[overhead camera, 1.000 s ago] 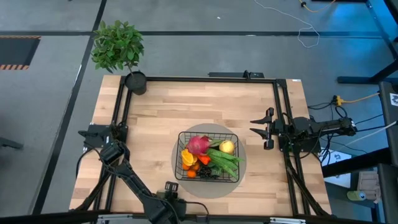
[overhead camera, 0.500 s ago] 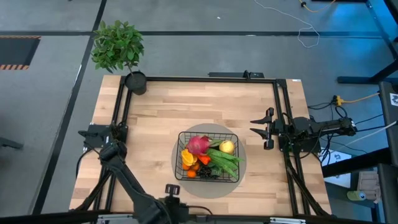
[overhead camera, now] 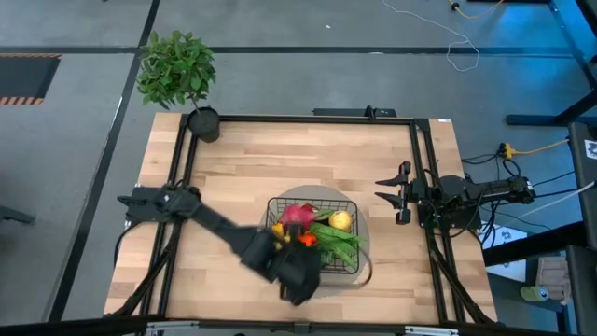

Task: Build produce basket
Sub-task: Put the pepper into the black basket, then return to Home Position

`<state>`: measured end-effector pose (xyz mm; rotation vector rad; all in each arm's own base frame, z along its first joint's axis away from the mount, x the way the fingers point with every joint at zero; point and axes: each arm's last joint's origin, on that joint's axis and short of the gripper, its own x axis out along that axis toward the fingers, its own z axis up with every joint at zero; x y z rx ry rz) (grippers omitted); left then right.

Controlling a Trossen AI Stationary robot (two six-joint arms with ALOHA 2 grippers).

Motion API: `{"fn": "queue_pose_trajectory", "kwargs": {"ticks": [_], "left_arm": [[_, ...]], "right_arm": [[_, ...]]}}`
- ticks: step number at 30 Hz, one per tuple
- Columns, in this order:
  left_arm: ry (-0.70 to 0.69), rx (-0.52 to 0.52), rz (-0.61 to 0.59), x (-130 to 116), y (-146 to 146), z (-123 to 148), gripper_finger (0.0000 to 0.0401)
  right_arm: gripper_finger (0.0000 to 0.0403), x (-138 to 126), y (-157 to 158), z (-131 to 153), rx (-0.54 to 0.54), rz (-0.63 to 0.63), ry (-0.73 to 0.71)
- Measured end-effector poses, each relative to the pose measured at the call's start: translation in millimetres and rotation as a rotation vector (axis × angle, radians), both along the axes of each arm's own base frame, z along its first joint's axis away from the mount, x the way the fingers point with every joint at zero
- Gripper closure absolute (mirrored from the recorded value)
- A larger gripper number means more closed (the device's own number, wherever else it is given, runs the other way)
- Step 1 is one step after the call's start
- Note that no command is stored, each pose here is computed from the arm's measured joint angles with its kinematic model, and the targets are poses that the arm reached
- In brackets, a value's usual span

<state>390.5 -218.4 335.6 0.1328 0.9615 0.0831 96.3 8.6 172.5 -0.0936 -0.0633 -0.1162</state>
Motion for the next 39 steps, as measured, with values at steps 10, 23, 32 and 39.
{"fn": "queue_pose_trajectory", "kwargs": {"ticks": [10,23,32,39], "left_arm": [[0.126,-0.061,0.057,24,43,-24,0.0262],[0.193,-0.017,-0.004,17,42,-27,0.0214],[0.32,0.097,0.122,-20,42,-15,0.0212],[0.137,0.065,0.039,-79,43,55,0.0211]], "right_arm": [[0.0248,0,0,0,0.0,0.0,0.0],[0.0248,0,0,0,0.0,0.0,0.0],[0.0248,0,0,0,0.0,0.0,0.0],[0.0248,0,0,0,-0.001,-0.002,0.005]]}}
